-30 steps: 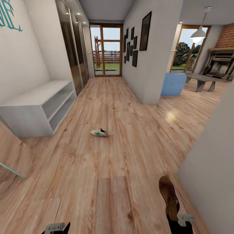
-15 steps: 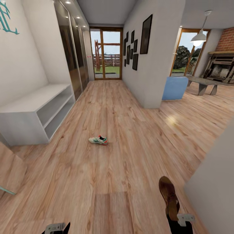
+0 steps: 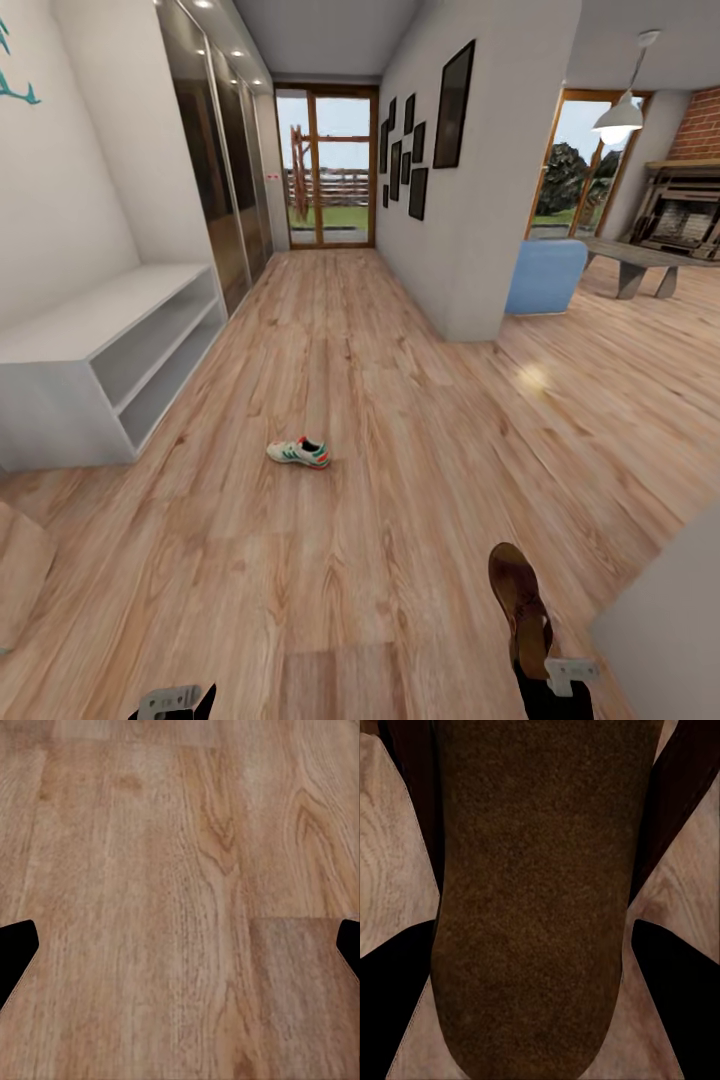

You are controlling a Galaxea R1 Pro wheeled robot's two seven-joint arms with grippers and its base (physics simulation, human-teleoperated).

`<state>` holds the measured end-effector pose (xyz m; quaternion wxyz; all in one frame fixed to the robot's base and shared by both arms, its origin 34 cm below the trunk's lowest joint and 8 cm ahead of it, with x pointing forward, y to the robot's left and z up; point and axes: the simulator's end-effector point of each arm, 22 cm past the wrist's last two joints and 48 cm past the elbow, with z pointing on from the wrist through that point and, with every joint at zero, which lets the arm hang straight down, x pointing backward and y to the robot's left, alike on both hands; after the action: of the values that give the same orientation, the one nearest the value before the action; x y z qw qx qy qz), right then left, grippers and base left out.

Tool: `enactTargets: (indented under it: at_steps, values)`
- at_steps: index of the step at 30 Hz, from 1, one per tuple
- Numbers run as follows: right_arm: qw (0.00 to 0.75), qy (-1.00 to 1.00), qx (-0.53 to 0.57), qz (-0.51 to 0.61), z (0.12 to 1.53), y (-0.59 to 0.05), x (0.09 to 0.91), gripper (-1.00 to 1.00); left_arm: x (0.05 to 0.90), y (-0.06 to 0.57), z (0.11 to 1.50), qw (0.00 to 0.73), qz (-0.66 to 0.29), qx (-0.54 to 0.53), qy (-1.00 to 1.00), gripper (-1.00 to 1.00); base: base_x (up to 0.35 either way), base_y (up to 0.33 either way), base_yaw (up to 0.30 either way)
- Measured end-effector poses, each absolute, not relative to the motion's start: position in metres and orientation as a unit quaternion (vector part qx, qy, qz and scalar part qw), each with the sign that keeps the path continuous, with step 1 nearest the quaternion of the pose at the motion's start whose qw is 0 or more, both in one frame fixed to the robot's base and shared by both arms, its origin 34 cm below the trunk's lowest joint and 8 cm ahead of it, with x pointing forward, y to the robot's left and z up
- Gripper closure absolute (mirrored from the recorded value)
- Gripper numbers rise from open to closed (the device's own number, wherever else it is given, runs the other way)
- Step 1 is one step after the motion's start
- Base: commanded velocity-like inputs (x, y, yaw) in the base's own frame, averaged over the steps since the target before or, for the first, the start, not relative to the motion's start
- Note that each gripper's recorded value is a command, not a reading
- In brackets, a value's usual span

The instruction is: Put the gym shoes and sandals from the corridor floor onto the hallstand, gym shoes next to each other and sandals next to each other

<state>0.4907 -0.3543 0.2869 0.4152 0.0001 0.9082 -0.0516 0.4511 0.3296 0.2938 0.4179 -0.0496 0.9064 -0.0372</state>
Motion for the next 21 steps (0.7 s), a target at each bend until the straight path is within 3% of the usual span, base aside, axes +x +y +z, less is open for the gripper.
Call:
enactTargets:
  at_steps: [21]
  values:
    - [0.414, 0.909, -0.001, -0.052, 0.2867, -0.3549, 0.4904, 1.0, 0.4511, 0.3296, 0.2938, 0.418, -0.037, -0.05, 0.906, -1.0, 0.339, 0.0, 0.0]
